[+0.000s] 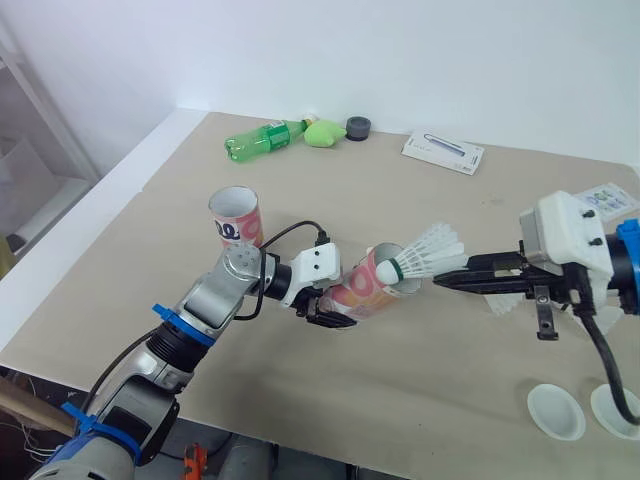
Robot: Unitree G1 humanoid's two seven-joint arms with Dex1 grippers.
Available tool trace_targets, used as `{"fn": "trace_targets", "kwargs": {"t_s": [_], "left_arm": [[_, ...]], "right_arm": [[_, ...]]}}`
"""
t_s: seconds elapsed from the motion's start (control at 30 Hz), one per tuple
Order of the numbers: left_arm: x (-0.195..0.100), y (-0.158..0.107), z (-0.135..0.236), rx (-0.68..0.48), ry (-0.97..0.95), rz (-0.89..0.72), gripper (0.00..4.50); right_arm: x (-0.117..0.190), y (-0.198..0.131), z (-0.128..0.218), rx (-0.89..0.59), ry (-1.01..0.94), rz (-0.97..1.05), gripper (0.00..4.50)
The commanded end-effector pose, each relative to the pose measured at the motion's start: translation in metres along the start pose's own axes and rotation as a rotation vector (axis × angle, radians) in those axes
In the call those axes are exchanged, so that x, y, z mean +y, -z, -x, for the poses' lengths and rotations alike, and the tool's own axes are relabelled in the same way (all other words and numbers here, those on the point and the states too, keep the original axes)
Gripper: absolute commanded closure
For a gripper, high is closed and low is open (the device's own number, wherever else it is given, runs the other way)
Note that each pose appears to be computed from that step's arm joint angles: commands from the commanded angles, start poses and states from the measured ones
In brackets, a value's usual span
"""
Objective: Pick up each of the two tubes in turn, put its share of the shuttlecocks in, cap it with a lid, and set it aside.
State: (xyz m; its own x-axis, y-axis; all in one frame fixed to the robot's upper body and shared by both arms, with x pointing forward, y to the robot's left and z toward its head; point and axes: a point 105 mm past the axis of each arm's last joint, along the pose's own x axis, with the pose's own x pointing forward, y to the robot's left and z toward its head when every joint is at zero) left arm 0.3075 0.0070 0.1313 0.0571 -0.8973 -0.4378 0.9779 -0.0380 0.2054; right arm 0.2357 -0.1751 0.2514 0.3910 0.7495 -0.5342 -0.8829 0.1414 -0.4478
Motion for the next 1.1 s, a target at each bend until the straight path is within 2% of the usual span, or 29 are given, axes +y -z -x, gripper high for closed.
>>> {"fn": "trace_targets", "kwargs": {"t_s": [0.03, 0.13, 0.47, 0.6, 0.77, 0.8, 1.1], "left_arm": [[-0.005, 0.005, -0.005, 0.02, 0.014, 0.011, 1.19], [-0.005, 0.006, -0.004, 0.023, 0.009, 0.01, 1.19], [-0.003, 0.005, -0.005, 0.026, 0.006, 0.003, 1.19], [-0.003, 0.004, -0.008, 0.02, 0.008, 0.002, 1.19], [-0.003, 0.003, -0.009, 0.016, 0.006, 0.004, 1.19], [-0.002, 0.003, -0.009, 0.014, 0.004, 0.005, 1.19], [-0.001, 0.001, -0.013, -0.039, -0.014, 0.013, 1.19]], "right_arm": [[-0.008, 0.001, 0.007, 0.034, 0.021, 0.052, 4.36], [-0.017, 0.0, 0.011, 0.015, 0.046, 0.052, 4.36], [-0.009, -0.007, -0.011, 0.01, -0.057, 0.105, 4.36], [-0.015, -0.01, -0.019, 0.014, -0.068, 0.121, 3.12], [-0.019, -0.018, -0.019, -0.001, -0.056, 0.135, 0.36], [-0.02, -0.02, -0.017, -0.014, -0.046, 0.126, 0.07], [-0.026, -0.013, 0.013, -0.105, 0.078, -0.055, 0.07]]}}
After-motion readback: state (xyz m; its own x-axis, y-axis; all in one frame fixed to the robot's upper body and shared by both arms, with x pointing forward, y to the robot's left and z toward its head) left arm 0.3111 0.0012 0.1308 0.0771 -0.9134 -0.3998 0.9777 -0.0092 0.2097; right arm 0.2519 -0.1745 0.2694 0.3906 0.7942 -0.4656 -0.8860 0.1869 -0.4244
